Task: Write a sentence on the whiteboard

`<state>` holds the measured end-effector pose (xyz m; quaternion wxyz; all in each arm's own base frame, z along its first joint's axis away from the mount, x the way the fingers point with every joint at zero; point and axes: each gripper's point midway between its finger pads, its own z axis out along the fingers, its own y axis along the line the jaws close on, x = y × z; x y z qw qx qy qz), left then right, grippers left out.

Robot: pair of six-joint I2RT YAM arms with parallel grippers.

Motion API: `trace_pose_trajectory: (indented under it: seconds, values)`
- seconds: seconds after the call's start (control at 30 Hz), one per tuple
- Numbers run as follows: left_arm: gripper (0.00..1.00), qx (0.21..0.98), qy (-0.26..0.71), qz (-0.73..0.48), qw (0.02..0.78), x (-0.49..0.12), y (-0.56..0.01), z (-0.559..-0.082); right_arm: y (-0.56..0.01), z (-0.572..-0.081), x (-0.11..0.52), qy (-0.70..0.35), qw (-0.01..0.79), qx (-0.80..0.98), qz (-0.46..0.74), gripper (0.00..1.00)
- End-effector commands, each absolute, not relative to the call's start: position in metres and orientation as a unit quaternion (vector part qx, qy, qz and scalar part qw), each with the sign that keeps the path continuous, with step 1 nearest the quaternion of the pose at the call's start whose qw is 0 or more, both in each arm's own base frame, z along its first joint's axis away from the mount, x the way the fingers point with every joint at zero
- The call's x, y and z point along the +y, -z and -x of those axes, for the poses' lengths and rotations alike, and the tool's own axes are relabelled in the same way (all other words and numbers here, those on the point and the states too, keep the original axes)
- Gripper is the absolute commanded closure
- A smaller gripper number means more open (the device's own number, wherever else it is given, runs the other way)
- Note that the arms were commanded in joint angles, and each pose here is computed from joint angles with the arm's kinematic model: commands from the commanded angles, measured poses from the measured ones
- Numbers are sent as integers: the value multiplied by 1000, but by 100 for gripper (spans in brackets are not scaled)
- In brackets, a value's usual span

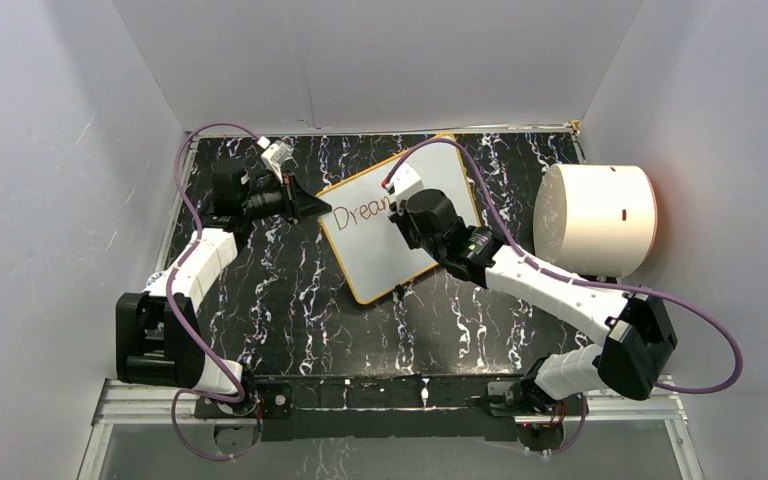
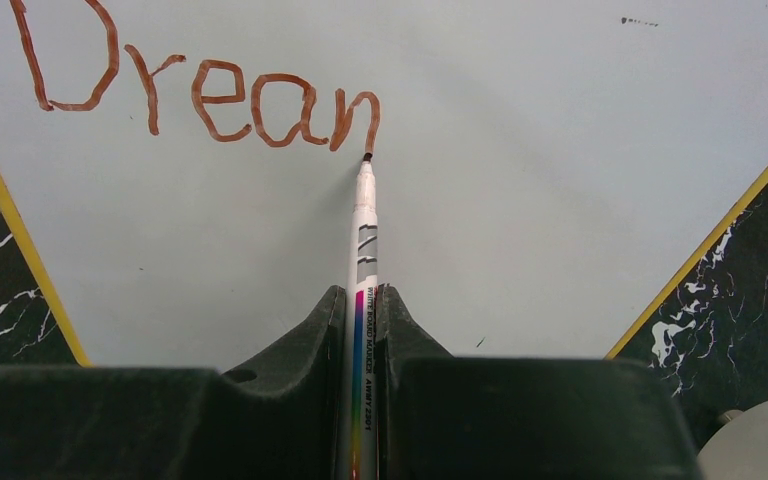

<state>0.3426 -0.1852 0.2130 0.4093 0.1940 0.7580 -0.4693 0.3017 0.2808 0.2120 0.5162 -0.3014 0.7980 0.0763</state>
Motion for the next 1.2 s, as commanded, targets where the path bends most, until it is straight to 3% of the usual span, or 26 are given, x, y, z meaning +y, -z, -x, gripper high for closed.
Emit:
trace_pose_trajectory:
  seconds: [0.0, 1.17]
  values:
    - [100, 796, 443, -184, 370, -186, -173, -338, -236, -313, 285, -88, 556, 777, 281, 100]
    - [100, 795, 442, -186, 371, -186, -174, -337, -254, -334, 285, -77, 586, 762, 265, 100]
